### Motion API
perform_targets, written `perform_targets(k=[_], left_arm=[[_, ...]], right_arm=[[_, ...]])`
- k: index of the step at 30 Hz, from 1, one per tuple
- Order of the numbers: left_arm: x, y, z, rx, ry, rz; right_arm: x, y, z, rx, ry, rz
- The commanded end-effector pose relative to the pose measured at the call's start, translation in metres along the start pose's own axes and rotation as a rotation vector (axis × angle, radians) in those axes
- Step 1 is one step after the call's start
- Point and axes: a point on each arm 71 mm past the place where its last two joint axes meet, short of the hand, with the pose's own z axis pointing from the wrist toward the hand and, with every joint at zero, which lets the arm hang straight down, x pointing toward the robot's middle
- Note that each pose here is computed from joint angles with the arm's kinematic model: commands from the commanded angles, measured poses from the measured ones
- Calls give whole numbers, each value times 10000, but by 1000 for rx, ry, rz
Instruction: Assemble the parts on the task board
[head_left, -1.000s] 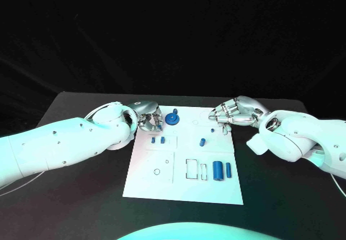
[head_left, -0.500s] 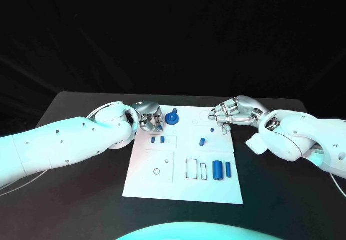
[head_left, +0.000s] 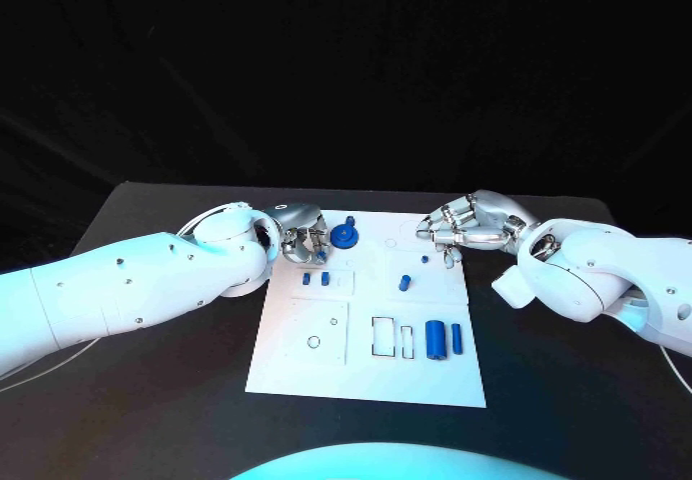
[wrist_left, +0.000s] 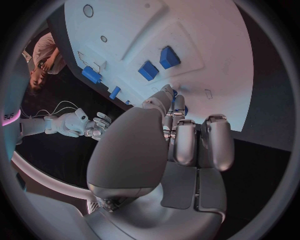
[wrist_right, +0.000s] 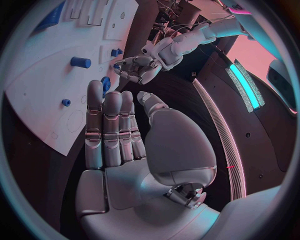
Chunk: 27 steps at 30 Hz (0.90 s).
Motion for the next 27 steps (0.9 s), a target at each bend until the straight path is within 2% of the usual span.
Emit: perform_targets(k=[1,27], left_arm=[[23,-9,5,-2,30,11],[32,2,3,3,44,7]], right_arm=[[17,12,1,-13,13,-6],[16,7,6,-13,11,-6]])
